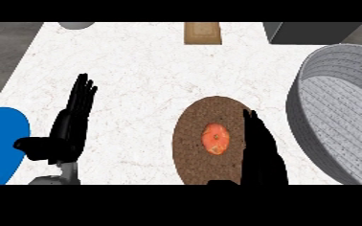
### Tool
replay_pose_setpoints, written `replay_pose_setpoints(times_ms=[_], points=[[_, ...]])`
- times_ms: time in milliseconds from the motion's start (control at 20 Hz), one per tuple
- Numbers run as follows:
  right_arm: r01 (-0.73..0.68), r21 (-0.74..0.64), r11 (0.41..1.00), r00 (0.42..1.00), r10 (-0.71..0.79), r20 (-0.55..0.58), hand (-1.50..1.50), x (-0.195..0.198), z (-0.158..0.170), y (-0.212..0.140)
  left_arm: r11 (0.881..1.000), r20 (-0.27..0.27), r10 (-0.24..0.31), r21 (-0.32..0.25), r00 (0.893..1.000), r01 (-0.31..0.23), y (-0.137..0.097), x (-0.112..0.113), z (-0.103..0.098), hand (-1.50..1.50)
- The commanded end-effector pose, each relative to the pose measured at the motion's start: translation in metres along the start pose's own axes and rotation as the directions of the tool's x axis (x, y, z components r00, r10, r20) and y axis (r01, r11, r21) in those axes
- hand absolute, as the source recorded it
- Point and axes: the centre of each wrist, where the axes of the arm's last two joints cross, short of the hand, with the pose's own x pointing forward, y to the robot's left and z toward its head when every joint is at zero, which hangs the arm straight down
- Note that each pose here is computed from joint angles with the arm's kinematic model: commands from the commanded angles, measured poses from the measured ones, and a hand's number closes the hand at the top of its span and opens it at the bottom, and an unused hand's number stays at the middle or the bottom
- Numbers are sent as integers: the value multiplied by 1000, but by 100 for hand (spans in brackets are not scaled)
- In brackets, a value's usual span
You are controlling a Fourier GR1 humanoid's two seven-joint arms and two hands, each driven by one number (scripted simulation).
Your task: Pick the squash from the placemat and place it in the basket
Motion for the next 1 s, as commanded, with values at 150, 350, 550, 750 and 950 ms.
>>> replay_pose_setpoints(times_ms=[150,350,550,750,950], points=[[-172,37,984,973,176,-149,-150,34,16,-27,1000,9,15,-19,1000,-15,-16,10,-5,0],[-192,59,980,960,200,-197,-150,34,9,-20,1000,6,4,-31,1000,-4,-13,5,4,0],[-162,68,984,963,173,-206,-150,34,4,-27,1000,19,9,-2,1000,-9,-17,10,4,0],[-160,92,983,962,176,-211,-150,33,2,-18,1000,2,4,6,1000,-4,-1,8,5,0],[-130,82,988,972,144,-187,-150,42,-7,7,1000,10,17,-5,1000,-17,-5,1,-7,0]])
